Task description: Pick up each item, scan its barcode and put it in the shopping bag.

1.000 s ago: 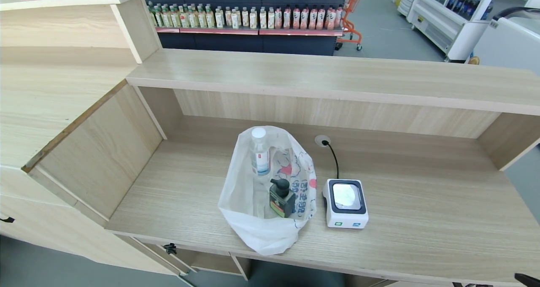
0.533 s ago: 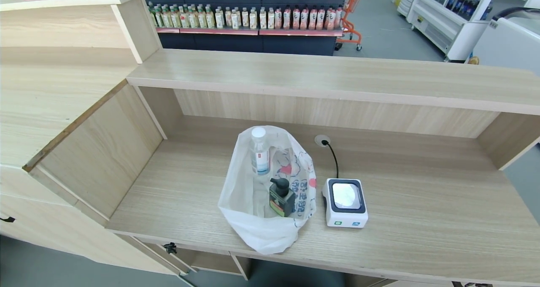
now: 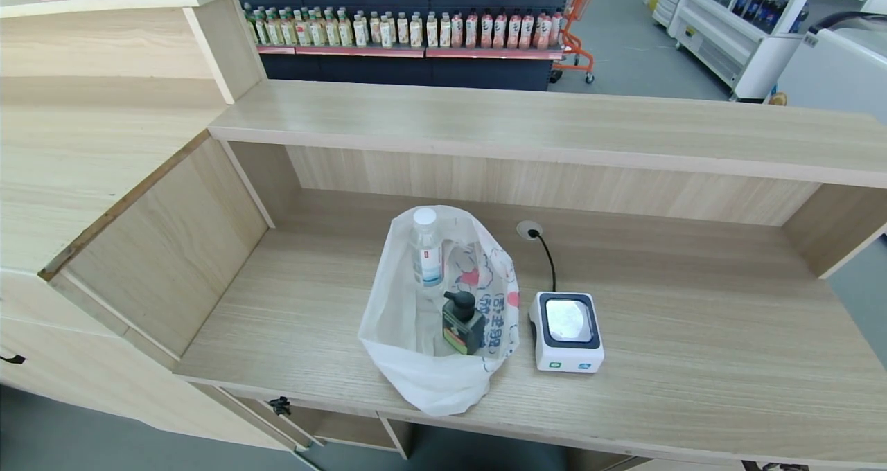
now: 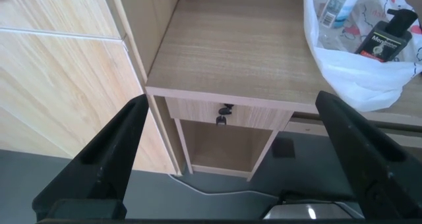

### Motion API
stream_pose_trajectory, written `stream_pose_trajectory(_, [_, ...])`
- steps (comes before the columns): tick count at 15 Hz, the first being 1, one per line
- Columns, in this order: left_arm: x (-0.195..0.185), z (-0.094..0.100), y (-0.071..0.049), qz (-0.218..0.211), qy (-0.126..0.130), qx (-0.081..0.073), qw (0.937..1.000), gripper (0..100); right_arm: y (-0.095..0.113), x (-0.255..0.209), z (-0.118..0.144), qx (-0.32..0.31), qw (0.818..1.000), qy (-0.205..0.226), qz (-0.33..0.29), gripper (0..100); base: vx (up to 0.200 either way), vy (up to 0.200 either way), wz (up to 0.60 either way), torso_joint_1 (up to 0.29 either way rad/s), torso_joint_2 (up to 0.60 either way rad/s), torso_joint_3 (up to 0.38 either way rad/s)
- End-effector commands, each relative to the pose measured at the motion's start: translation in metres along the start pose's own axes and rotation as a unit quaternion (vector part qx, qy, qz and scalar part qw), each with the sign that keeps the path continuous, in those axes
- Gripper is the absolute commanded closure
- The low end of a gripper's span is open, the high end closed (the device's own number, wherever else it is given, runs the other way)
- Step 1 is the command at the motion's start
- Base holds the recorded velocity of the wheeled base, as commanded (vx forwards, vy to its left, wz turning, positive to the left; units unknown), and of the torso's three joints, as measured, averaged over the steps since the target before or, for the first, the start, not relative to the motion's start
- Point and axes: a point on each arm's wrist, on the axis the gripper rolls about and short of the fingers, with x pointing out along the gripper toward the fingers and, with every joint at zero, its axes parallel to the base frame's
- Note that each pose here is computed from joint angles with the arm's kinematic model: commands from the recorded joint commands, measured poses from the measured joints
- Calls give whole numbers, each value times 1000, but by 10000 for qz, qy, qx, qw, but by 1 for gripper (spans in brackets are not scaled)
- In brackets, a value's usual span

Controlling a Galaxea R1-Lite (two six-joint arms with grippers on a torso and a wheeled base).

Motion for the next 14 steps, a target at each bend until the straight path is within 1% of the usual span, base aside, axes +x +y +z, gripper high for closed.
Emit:
stream_pose_trajectory(1, [0, 0, 0, 1, 0, 0, 10000, 0, 3, 4, -4, 80, 10000, -47, 34, 0, 0, 0, 0, 0, 0, 0])
stream_pose_trajectory(2, [0, 0, 0, 1, 0, 0, 10000, 0, 8, 7, -5, 90, 9975, -505, 492, 0, 0, 0, 0, 0, 0, 0])
stream_pose_trajectory(3, [0, 0, 0, 1, 0, 0, 10000, 0, 10, 4, -7, 37, 9953, -717, 650, 0, 0, 0, 0, 0, 0, 0])
stream_pose_trajectory(5, [0, 0, 0, 1, 0, 0, 10000, 0, 10, 1, -9, 2, 9929, -964, 693, 0, 0, 0, 0, 0, 0, 0])
stream_pose_trajectory(14, [0, 0, 0, 1, 0, 0, 10000, 0, 9, 1, -10, 113, 9947, -877, 522, 0, 0, 0, 0, 0, 0, 0])
